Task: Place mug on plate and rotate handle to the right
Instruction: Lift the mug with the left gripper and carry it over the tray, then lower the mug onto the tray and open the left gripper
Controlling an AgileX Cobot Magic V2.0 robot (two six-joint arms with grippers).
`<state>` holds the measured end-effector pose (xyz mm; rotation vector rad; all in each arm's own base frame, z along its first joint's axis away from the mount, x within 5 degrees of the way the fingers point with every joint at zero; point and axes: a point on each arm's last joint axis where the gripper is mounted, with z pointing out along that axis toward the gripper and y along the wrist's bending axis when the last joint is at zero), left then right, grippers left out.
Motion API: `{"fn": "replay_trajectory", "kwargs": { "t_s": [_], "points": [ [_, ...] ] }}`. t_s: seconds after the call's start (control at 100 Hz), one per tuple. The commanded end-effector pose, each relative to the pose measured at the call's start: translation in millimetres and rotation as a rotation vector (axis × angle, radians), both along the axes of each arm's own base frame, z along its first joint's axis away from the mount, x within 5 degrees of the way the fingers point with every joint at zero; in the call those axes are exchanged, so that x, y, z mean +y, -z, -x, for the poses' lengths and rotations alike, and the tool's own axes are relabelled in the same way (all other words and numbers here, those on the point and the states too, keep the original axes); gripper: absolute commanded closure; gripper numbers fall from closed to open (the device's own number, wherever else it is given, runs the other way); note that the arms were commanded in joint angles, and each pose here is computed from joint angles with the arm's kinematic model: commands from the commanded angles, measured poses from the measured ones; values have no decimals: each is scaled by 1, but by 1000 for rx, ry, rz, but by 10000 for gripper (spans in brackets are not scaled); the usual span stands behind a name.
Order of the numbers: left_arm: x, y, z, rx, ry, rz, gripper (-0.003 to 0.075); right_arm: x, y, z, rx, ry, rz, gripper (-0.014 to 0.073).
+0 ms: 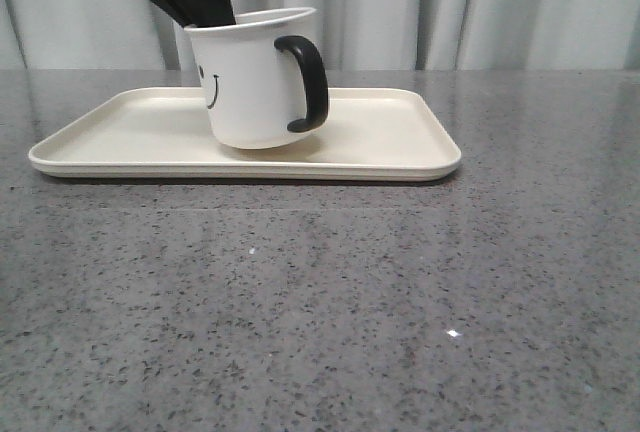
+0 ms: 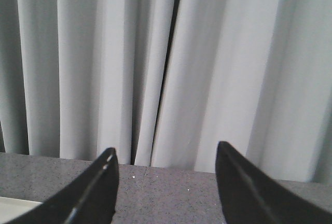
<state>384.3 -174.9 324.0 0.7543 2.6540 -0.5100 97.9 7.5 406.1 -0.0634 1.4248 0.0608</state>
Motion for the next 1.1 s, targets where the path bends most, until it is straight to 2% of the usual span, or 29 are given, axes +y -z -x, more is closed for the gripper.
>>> {"fn": "replay_trajectory", "kwargs": {
  "t_s": [0.0,0.63,0.73,0.99,1.09],
  "points": [
    [-3,-33,11,-77,1,73,740,-3,-15,1,-86,32,5,171],
    [-2,-32,13,-56,10,57,734,-3,-15,1,-85,32,5,171],
    [-2,-32,13,-55,8,58,690,-3,-15,1,-85,32,5,171],
    [-2,-32,13,-53,4,59,505,-3,-15,1,-85,32,5,171],
    [-2,-32,13,-51,0,60,466,-3,-15,1,-85,32,5,171]
  ]
}}
